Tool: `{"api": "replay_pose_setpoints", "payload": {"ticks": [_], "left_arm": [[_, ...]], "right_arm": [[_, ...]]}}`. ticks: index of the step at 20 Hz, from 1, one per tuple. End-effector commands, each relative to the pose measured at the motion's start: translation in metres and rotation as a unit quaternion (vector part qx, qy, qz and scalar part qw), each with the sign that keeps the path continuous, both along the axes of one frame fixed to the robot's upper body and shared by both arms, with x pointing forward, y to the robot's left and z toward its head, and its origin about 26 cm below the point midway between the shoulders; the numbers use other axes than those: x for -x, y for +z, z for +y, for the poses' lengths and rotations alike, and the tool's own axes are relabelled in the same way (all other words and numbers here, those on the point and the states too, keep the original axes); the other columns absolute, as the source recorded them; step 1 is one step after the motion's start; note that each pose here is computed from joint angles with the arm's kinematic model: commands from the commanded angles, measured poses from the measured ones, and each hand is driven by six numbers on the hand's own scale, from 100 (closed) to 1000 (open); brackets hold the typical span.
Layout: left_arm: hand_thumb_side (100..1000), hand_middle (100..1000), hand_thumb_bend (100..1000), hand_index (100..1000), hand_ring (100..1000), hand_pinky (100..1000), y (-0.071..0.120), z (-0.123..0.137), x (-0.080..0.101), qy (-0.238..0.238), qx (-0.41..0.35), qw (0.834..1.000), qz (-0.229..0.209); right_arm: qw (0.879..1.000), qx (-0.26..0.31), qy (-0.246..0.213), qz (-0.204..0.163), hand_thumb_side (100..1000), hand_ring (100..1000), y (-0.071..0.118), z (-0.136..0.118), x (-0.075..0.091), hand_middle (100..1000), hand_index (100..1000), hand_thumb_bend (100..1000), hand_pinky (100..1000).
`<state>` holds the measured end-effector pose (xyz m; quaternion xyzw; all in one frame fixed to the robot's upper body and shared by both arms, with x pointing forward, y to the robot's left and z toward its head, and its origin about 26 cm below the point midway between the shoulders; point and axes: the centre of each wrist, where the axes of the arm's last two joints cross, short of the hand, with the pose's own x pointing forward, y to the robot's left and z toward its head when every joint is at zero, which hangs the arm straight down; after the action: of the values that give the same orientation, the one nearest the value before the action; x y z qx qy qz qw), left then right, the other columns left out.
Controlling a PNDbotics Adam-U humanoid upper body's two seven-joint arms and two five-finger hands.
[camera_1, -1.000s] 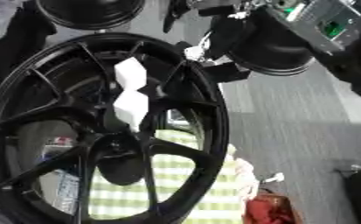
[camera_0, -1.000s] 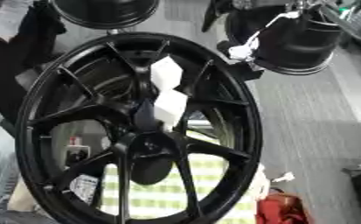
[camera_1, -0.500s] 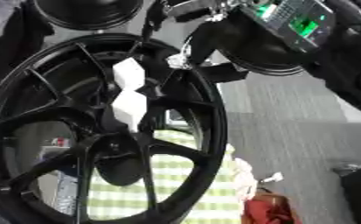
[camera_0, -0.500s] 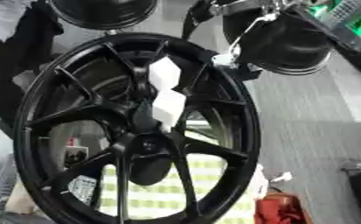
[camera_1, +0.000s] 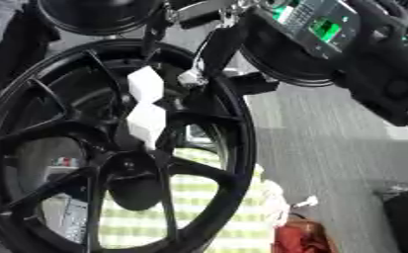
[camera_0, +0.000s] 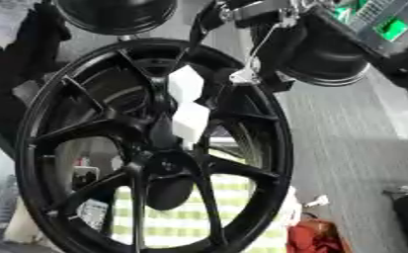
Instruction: Pull the pin out of the wheel hub.
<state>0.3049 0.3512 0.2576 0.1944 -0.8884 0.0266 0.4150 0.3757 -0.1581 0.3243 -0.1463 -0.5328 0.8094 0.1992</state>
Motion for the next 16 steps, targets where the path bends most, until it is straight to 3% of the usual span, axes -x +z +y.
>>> {"api": "replay_pose_setpoints", "payload": {"ticks": [1, 7, 10, 11, 16], "left_arm": [[686, 671, 267, 758, 738, 817, 0.0087, 0.0019, 0.0016, 0.0, -0.007, 1.0, -0.009], [688, 671, 265, 758, 738, 817, 0.0073, 0.0021, 0.0013, 0.0, -0.005, 1.0, -0.007], [688, 671, 265, 758, 738, 818, 0.0068, 0.0021, 0.0011, 0.0, -0.004, 1.0, -0.006], [689, 671, 264, 757, 738, 818, 0.0064, 0.0021, 0.001, 0.0, -0.003, 1.0, -0.006], [692, 670, 261, 755, 738, 819, 0.0058, 0.0016, 0.0003, -0.002, -0.001, 1.0, -0.004]], "right_arm": [[1.0, 0.0, 0.007, -0.01, 496, 908, 0.015, 0.0001, 0.0045, 866, 866, 176, 951], [1.0, -0.012, 0.009, -0.002, 538, 900, 0.0184, 0.007, 0.0074, 852, 852, 135, 945], [1.0, -0.014, 0.006, 0.005, 512, 901, 0.0165, 0.0084, 0.0068, 841, 865, 138, 944], [1.0, -0.012, 0.006, 0.007, 547, 902, 0.0151, 0.0086, 0.0062, 839, 870, 127, 944], [1.0, -0.007, -0.003, 0.017, 490, 902, 0.0089, 0.0083, 0.0011, 805, 823, 174, 936]]}}
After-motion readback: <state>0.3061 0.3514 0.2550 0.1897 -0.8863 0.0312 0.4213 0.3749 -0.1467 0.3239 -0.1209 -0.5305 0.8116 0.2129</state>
